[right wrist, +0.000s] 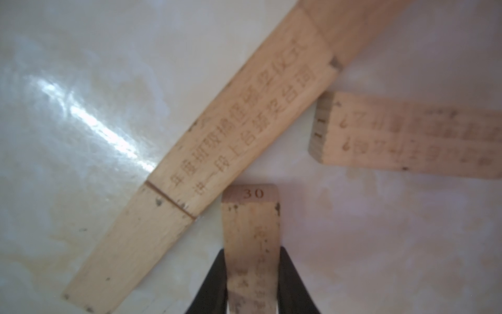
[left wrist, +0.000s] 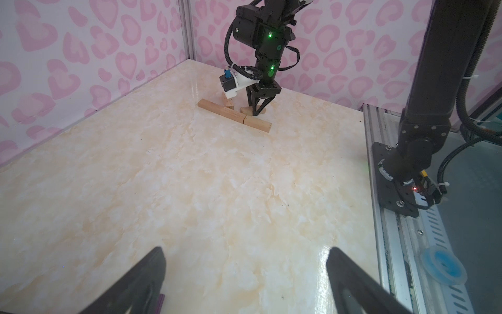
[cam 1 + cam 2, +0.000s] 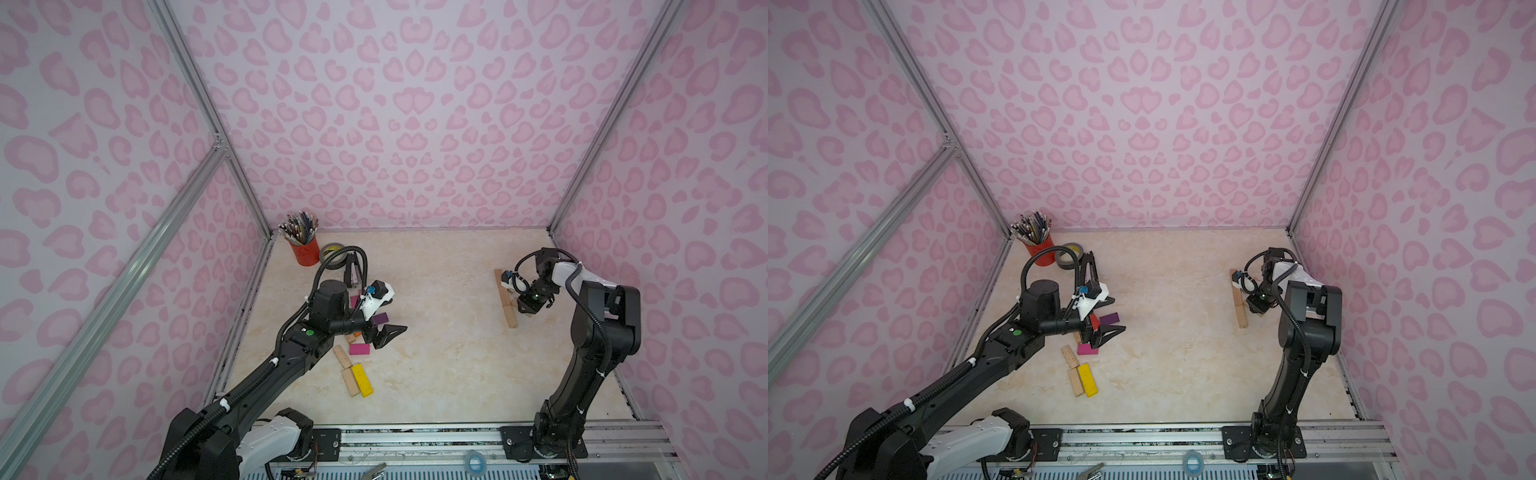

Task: Assemble the letter k with building blocks
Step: Assemble the building block at the center of the board.

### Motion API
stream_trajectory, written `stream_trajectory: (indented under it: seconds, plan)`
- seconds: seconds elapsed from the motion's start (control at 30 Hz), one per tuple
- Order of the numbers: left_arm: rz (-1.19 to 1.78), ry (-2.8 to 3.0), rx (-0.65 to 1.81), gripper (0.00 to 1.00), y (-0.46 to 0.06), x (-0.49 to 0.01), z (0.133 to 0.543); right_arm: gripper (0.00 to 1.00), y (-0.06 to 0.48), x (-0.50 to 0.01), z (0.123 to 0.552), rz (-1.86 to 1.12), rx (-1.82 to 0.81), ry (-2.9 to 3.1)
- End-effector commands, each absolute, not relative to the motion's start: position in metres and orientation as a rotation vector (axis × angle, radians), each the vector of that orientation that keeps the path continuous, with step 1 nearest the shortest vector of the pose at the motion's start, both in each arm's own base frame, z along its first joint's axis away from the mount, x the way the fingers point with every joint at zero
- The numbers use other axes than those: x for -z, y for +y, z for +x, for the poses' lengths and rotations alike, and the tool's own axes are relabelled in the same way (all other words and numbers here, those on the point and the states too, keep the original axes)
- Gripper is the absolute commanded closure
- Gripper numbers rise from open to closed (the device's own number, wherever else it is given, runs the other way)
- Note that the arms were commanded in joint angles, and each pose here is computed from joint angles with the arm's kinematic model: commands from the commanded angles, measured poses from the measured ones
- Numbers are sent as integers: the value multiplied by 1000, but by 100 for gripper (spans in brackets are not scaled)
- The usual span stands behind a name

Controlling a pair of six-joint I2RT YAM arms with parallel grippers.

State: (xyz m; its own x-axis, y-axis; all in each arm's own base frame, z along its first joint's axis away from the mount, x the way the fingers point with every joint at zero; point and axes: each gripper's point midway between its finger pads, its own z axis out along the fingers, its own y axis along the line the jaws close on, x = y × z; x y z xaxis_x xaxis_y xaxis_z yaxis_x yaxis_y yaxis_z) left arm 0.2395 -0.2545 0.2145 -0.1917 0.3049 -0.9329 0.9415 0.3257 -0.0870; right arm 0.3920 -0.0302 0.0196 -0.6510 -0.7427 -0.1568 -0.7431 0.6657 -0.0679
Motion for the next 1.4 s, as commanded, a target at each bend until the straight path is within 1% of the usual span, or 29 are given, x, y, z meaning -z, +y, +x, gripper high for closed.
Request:
stream_trajectory:
  seconds: [0.0, 0.3, 0.53, 0.73, 0.97, 1.03, 1.13, 1.2, 1.3, 1.37]
  plan:
    - [1128, 1652, 895, 6, -256, -225, 243, 71, -26, -14, 389, -1244, -35, 2715]
    - [1122, 1661, 898, 6, -255, -223, 245, 69, -26, -14, 397, -1239, -20, 2711]
    - [1121, 1663, 899, 6, -255, -223, 245, 65, -25, -15, 400, -1230, -20, 2708]
    - [1120, 1660, 899, 6, -255, -223, 246, 64, -26, -20, 402, -1228, -6, 2698]
    - [1105, 1663, 895, 6, -255, -224, 247, 56, -24, -43, 408, -1154, 11, 2664]
    - [1084, 1672, 888, 5, -254, -225, 250, 54, -22, -57, 412, -1074, 17, 2651]
    - [989, 1704, 841, 5, -248, -229, 261, 51, -21, -84, 419, -865, 26, 2633]
    - [888, 1737, 798, 4, -240, -233, 272, 50, -19, -103, 422, -678, 14, 2613]
    - [701, 1795, 720, 4, -224, -238, 291, 47, -13, -136, 422, -320, -61, 2550]
    - [589, 1852, 676, 7, -214, -237, 302, 44, -10, -156, 418, -96, -119, 2503]
